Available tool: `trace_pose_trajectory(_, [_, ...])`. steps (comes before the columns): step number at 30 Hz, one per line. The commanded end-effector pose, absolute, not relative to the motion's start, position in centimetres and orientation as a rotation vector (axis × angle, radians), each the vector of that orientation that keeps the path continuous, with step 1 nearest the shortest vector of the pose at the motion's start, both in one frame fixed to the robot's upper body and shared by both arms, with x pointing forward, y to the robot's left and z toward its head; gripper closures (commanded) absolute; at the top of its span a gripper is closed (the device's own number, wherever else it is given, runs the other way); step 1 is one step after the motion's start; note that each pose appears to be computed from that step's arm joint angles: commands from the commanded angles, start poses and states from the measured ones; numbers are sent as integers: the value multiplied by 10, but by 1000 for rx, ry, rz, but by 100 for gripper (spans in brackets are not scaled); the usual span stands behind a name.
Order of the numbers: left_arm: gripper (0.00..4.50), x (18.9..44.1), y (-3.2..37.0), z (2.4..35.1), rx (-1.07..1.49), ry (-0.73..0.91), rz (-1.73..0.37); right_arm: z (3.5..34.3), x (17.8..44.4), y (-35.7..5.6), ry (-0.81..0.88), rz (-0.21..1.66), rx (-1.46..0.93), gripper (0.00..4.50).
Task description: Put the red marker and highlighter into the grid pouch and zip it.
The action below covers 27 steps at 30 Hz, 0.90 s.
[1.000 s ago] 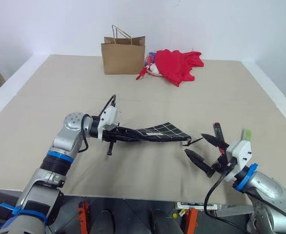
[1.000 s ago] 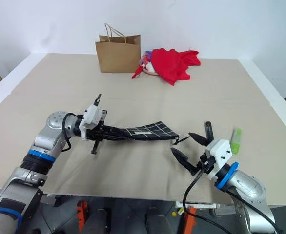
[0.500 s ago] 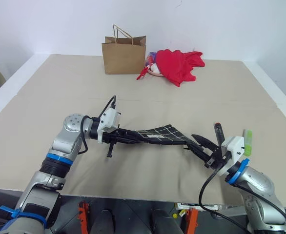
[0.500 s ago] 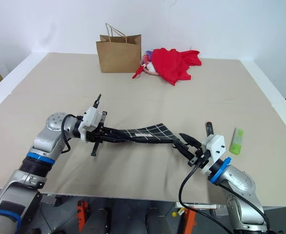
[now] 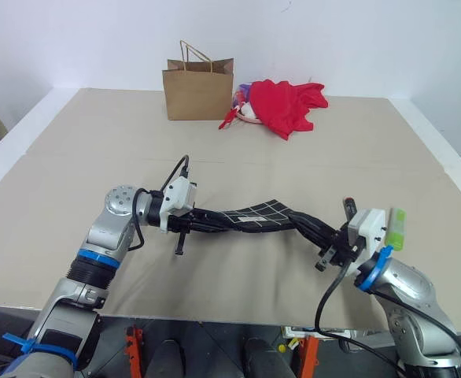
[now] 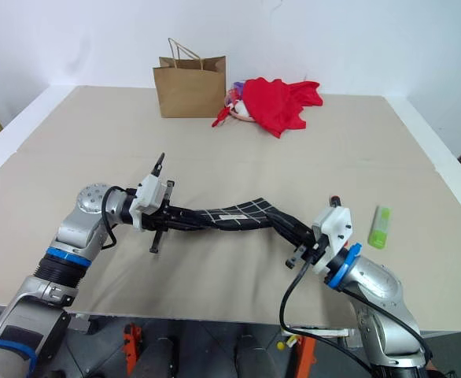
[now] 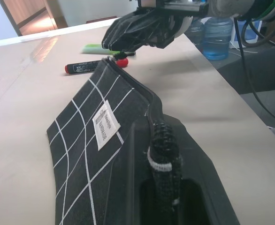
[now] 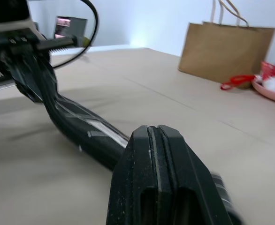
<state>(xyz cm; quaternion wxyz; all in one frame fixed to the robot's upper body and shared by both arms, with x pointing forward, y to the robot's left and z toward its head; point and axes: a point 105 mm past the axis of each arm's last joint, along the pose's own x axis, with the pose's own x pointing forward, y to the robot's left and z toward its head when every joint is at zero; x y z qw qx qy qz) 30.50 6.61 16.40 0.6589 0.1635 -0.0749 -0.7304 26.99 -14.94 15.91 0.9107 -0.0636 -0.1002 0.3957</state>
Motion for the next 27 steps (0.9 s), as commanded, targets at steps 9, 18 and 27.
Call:
trace_pose_trajectory(9, [450, 308, 52, 178, 413, -321, -1608, 158, 277, -117, -166, 861, -101, 437])
trace_pose_trajectory(18, [450, 307, 61, 173, 427, -313, -1577, 152, 274, -154, -116, 771, -151, 437])
trace_pose_trajectory(27, [450, 316, 59, 178, 440, -369, -1507, 157, 258, -139, -130, 859, -98, 437])
